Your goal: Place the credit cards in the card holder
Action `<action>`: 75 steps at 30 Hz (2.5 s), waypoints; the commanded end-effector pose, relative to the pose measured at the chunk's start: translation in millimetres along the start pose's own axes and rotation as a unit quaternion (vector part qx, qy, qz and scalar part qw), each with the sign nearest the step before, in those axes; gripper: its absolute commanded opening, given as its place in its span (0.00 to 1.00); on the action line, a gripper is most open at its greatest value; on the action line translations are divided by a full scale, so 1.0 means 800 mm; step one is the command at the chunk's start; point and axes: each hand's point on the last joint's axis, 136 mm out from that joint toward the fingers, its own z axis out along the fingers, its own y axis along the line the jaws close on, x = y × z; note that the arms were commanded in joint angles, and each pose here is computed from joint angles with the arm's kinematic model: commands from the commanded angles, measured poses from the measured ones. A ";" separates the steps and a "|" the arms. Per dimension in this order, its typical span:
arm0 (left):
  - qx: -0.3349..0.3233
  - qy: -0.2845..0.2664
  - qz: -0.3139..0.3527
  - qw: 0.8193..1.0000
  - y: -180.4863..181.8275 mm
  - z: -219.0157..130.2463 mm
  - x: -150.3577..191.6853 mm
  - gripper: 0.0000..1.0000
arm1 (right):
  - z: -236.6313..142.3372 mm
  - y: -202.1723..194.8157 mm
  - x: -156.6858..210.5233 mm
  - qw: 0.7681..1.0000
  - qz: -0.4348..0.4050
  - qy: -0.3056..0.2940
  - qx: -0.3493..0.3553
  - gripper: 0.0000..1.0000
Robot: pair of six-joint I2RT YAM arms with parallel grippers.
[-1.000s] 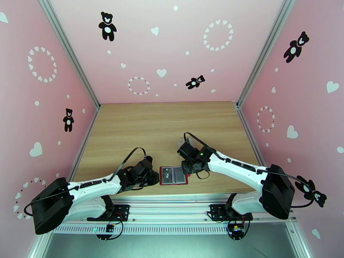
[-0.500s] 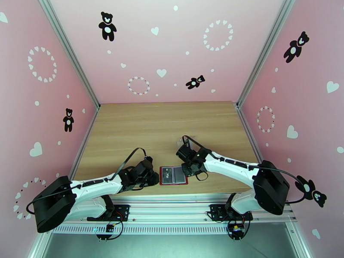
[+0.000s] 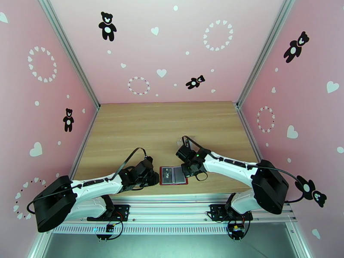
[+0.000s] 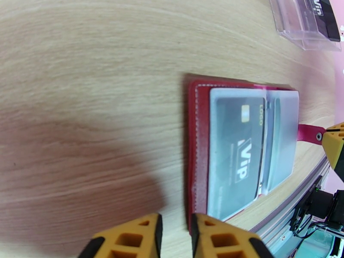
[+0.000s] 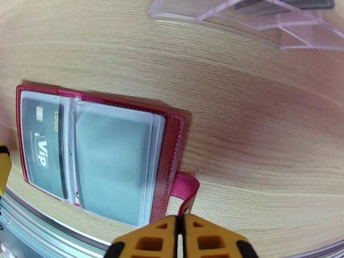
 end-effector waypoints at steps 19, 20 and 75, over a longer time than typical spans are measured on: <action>0.026 0.031 0.003 0.999 -0.019 0.031 0.009 0.38 | 0.010 0.017 0.002 0.997 0.035 -0.005 -0.072 0.00; 0.028 0.032 0.003 0.999 -0.021 0.033 0.008 0.37 | 0.011 0.017 0.003 0.997 0.036 -0.004 -0.073 0.00; 0.234 0.036 0.070 0.969 -0.190 0.051 -0.015 0.41 | 0.000 -0.009 0.007 0.977 0.105 -0.010 -0.185 0.00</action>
